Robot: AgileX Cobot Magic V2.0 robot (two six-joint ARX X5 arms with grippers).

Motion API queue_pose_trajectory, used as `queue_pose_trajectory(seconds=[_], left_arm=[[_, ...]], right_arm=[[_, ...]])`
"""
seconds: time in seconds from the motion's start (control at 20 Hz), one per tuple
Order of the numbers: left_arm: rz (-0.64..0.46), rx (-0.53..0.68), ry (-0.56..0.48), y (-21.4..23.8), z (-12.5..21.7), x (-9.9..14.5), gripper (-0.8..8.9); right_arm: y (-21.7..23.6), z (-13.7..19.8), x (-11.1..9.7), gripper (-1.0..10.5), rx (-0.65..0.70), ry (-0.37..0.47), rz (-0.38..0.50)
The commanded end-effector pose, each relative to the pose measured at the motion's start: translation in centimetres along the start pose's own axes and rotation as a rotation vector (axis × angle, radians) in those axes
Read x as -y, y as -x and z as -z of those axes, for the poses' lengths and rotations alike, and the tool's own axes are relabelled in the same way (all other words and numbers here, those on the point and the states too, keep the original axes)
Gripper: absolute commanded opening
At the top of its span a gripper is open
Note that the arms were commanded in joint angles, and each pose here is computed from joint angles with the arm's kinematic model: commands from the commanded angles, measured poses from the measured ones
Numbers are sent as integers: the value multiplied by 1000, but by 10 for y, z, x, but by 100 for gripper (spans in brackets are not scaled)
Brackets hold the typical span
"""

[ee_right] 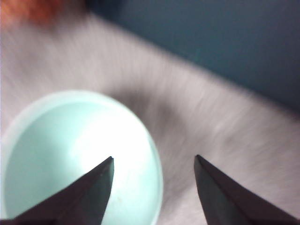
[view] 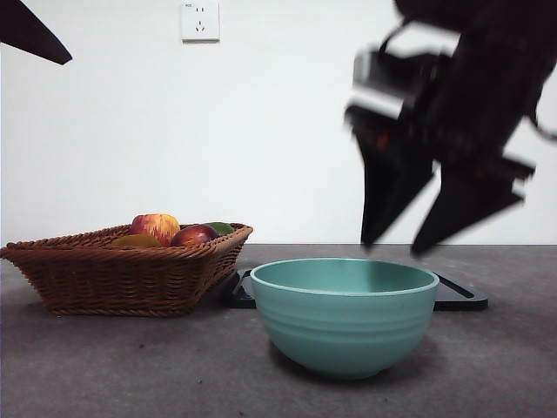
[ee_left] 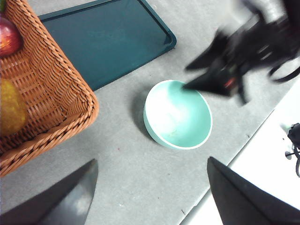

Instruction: Pick up the wifruite, put it on the bowl, pick up the plate, put it on desk

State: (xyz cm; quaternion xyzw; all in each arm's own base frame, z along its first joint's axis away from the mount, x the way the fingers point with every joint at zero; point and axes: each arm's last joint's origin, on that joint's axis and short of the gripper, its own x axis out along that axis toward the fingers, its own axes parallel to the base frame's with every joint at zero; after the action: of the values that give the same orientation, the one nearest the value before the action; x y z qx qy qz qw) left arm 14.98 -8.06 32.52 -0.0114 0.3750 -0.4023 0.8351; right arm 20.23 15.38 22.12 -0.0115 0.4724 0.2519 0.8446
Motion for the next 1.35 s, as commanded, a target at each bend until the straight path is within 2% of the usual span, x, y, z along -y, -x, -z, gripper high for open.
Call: queue_pose_trajectory(seconds=[0.05, 0.2, 0.35, 0.5, 0.65, 0.9, 1.35], left_arm=[[12, 15, -24, 1, -4, 2, 374], [12, 15, -24, 1, -4, 2, 374], [12, 15, -24, 1, -4, 2, 374], [12, 15, -24, 1, -4, 2, 374], [12, 14, -21, 1, -4, 2, 374], [12, 14, -20, 1, -4, 2, 374], [12, 14, -20, 1, -4, 2, 373]], right_arm=[[28, -11, -7, 277, 90, 9, -4], [68, -12, -10, 276, 165, 33, -30], [98, -3, -12, 276, 192, 55, -119], [119, 10, -14, 276, 171, 70, -238], [130, 23, -13, 276, 118, 74, -310], [133, 34, -10, 276, 36, 78, -288], [133, 34, -11, 276, 45, 82, -289]])
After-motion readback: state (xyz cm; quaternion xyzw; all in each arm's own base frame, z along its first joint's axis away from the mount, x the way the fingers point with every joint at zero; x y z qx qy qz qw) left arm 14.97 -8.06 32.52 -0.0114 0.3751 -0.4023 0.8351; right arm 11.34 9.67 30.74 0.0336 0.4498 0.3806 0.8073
